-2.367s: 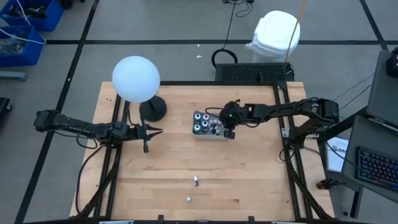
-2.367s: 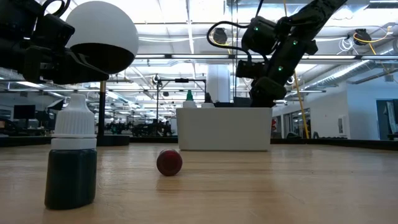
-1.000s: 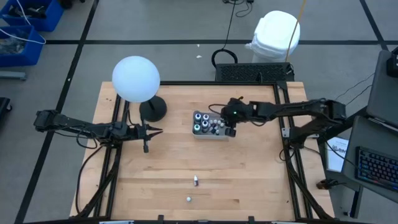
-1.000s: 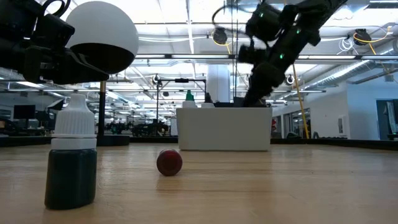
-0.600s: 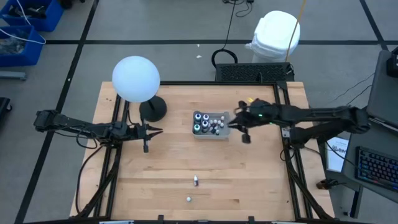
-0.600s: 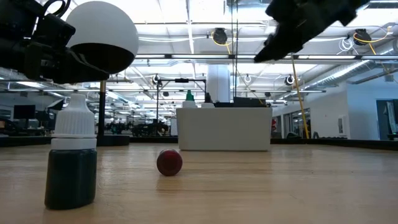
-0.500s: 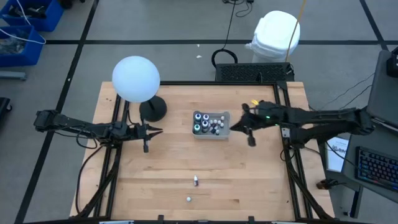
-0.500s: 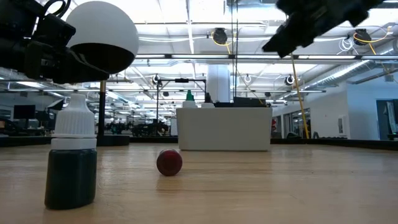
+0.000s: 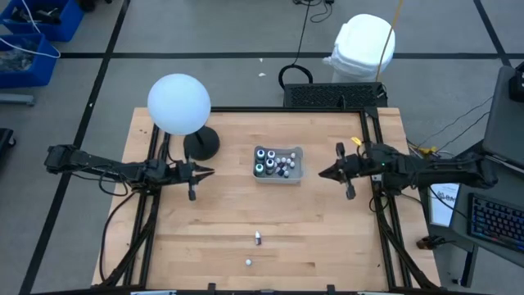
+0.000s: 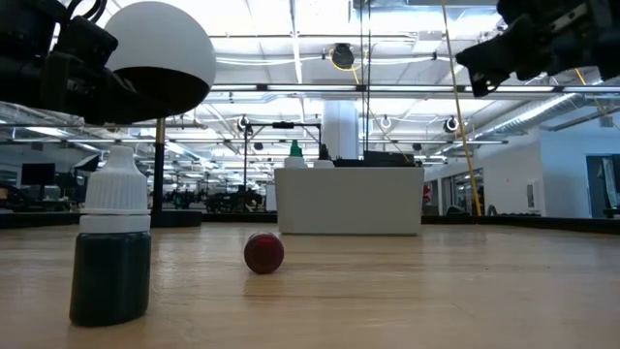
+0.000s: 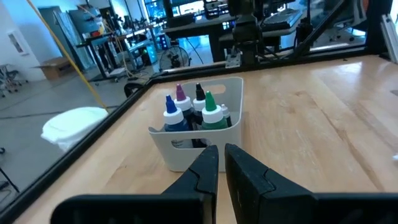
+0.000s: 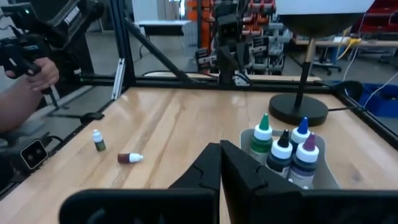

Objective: Pick & Place food coloring
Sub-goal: Put the small green food coloring bottle into the gray bin

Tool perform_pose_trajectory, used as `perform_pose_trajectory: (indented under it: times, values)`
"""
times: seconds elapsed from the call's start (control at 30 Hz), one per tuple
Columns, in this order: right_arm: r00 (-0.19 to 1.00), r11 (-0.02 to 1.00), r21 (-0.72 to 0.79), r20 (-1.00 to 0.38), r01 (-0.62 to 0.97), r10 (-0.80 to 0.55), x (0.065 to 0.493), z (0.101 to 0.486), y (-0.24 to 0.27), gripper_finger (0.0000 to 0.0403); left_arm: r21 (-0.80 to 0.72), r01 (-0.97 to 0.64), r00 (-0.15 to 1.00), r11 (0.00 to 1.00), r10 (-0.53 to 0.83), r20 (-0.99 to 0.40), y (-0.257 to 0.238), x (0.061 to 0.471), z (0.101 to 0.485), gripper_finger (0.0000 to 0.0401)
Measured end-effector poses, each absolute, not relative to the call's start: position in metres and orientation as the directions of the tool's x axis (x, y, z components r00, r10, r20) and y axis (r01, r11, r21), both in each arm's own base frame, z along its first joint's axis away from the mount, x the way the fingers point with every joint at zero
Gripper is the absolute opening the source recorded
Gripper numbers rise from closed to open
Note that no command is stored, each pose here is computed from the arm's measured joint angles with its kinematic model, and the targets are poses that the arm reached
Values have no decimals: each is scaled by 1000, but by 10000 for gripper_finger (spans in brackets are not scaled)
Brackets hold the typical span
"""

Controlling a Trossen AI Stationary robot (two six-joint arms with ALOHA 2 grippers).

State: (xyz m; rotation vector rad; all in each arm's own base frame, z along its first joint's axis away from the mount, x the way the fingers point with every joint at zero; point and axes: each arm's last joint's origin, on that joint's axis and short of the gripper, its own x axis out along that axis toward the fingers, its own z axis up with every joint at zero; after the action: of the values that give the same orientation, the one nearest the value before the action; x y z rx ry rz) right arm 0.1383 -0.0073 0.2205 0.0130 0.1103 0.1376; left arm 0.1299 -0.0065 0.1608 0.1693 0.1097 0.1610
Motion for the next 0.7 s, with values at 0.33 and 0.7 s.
perform_pose_trajectory:
  times: [0.33, 0.7]
  values:
    - [989, 991, -16, 53, -135, 136, 115, 198, -5, 0, 96, -160, 983, 982, 167, -72, -7, 130, 163, 37]
    - [986, 990, -31, 92, -135, 137, 108, 185, -4, 0, 87, -163, 985, 983, 167, -48, -7, 130, 165, 37]
